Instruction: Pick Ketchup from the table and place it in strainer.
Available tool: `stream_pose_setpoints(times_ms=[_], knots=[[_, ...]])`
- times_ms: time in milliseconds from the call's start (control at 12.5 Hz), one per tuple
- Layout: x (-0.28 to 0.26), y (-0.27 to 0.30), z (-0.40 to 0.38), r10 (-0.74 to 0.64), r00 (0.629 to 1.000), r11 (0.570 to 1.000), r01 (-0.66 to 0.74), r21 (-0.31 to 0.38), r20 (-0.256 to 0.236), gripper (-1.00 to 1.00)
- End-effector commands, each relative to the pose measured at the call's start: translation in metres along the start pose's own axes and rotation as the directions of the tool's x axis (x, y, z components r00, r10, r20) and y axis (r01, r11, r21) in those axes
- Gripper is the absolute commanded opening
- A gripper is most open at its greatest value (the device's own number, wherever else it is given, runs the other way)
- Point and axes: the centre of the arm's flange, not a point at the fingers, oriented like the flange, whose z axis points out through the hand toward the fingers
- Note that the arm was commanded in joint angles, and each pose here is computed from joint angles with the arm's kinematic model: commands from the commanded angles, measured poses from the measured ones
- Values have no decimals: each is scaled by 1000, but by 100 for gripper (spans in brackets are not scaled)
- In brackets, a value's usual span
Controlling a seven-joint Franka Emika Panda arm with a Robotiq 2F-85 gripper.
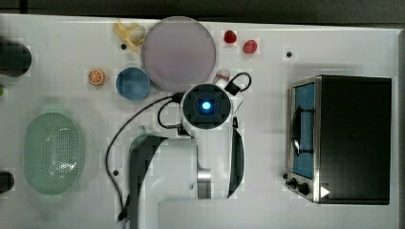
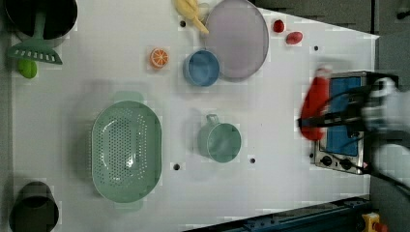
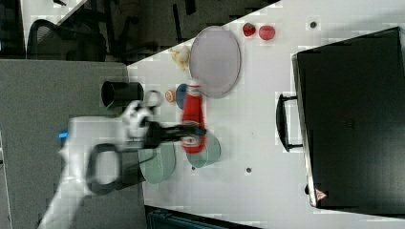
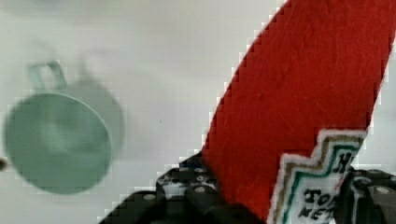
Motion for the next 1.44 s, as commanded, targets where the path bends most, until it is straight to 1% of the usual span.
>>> stream_pose_setpoints(times_ms=[80,160,320,400,560,640,800,880,960,1040,1120,1280,1360,1440], knots=[[0,-68,-63,23,999,1000,-23,-1,-27,24],[0,-97,-73,62,998,998,-62,12,-26,24],[1,-161,-84,113,992,994,-112,16,-55,24],[-2,-193,-85,139,988,990,-139,16,-59,24],[-12,-251,-76,206,977,978,-205,22,-57,24],[-18,-280,-66,211,976,977,-210,28,-51,24],[-23,-336,-47,229,970,970,-222,95,-74,24],[-26,-361,-35,259,963,959,-247,139,-74,24],[-28,-381,-21,297,953,943,-283,176,-54,24],[-30,-398,-4,328,944,926,-317,206,-23,24],[-30,-411,14,343,939,915,-337,223,10,32],[-28,-426,51,335,941,909,-338,245,56,74],[-24,-429,61,339,938,900,-345,265,68,96],[-20,-428,64,346,936,894,-351,280,68,100]])
